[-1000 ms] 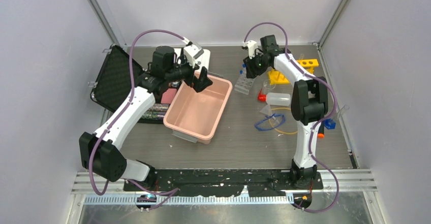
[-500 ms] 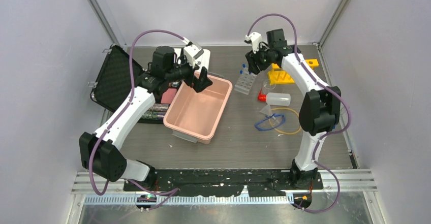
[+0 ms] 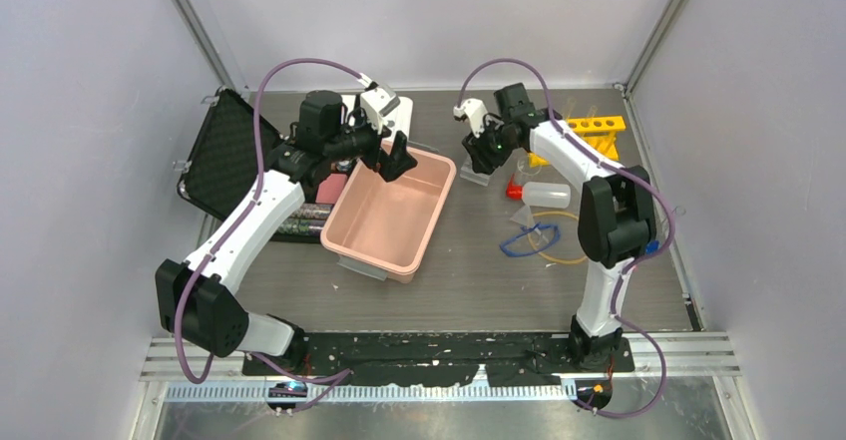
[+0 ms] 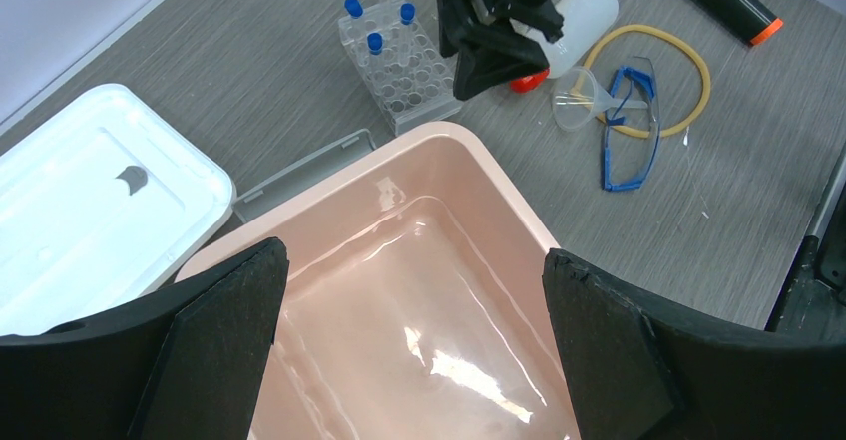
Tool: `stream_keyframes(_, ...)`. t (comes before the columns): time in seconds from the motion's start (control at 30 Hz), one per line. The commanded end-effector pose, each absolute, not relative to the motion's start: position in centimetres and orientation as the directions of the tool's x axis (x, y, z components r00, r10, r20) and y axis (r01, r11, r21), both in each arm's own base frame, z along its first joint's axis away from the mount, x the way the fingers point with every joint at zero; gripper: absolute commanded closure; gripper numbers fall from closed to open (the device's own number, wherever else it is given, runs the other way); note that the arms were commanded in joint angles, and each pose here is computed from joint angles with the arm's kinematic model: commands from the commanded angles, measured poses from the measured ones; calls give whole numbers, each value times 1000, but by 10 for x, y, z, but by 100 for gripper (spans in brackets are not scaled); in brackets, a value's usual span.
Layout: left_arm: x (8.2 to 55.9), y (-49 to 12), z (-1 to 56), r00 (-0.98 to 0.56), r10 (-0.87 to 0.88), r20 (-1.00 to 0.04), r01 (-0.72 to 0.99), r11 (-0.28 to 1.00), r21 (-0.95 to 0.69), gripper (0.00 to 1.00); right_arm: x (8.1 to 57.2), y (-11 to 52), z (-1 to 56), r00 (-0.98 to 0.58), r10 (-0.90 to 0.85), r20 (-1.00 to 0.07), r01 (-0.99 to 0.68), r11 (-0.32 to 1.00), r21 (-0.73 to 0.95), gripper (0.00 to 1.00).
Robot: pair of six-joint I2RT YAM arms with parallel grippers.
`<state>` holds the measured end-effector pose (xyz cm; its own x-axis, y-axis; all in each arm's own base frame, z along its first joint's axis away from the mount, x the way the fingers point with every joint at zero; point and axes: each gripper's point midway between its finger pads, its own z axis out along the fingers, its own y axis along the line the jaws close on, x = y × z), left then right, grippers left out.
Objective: Organize the chemistry lab equipment
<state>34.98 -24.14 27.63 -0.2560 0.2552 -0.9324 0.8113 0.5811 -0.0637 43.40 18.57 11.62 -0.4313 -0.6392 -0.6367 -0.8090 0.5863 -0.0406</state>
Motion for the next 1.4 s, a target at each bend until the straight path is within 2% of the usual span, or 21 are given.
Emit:
stream_keyframes(0.0, 354, -239, 296, -211, 234, -949, 807, 590, -34, 0, 440, 186, 99, -392, -682, -617, -827, 555, -87, 51)
stream_keyframes(0.37, 356, -238, 294, -214, 233, -949, 805, 592, -36, 0, 457, 182, 68, -356, -737, -575, -842, 520, -144, 50)
stream_keyframes(0.57, 356, -237, 294, -210, 237, -948, 805, 592, -30, 0, 462, 164, 53, -341, -796, -501, -841, 496, -216, 53)
stream_keyframes(1.07, 359, -238, 294, -205, 237, -950, 810, 586, -28, 0, 470, 115, 50, -303, -858, -416, -844, 444, -302, 55)
stream_keyframes(1.23, 357, -240, 295, -205, 233, -950, 820, 572, -36, 0, 462, 117, 71, -261, -853, -451, -865, 414, -282, 45)
stream_keyframes(1.37, 354, -242, 295, -212, 224, -951, 825, 562, -52, 0, 452, 133, 113, -248, -798, -549, -873, 429, -231, 39)
